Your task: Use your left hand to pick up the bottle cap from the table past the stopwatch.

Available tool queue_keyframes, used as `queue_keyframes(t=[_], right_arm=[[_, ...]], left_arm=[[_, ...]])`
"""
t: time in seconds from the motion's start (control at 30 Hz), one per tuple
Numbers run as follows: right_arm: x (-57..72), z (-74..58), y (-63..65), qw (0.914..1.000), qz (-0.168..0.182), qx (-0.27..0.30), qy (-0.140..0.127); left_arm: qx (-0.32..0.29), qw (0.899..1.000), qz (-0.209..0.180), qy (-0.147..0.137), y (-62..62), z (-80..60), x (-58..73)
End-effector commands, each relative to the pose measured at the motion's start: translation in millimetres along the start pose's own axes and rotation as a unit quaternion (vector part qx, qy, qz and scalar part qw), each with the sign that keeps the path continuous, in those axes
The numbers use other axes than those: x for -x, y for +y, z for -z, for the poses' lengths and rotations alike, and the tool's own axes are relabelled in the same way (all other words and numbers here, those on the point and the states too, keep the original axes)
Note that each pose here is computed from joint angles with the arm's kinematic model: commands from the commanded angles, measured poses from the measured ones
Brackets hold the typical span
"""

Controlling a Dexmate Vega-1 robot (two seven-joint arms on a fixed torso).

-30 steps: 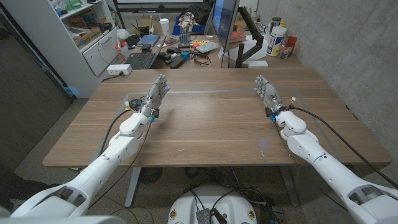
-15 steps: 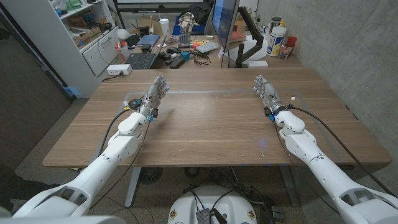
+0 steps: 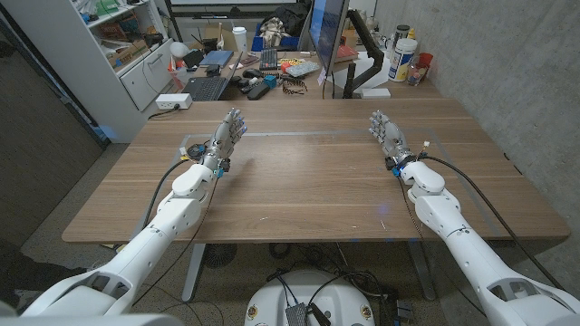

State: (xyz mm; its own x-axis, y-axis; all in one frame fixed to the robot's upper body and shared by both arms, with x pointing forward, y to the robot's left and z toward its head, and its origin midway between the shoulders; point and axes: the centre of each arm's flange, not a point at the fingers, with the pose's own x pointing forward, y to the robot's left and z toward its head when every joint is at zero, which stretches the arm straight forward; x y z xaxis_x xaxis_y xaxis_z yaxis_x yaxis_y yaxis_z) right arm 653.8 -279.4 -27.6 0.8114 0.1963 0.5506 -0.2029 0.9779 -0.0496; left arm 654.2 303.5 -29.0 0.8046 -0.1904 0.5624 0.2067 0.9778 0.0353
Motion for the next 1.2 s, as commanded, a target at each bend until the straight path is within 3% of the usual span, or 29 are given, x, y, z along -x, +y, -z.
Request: queue_keyframes(t=[0.03, 0.5, 1.2], right_arm=[[2.8, 1.8, -0.2, 0.9999, -0.011, 0.01, -0.001], [3.1, 6.9, -1.9, 0.9997, -0.019, 0.013, -0.002], [5.6, 6.9, -2.0, 0.9993, -0.029, 0.02, -0.012]], left_arm=[[-0.071, 0.997, 0.023, 0.003, 6.5, -16.5, 11.2], [-0.166, 0.986, 0.035, -0.003, 13.3, -43.0, 30.3], [-0.318, 0.944, 0.084, -0.013, 8.5, -81.3, 50.4]])
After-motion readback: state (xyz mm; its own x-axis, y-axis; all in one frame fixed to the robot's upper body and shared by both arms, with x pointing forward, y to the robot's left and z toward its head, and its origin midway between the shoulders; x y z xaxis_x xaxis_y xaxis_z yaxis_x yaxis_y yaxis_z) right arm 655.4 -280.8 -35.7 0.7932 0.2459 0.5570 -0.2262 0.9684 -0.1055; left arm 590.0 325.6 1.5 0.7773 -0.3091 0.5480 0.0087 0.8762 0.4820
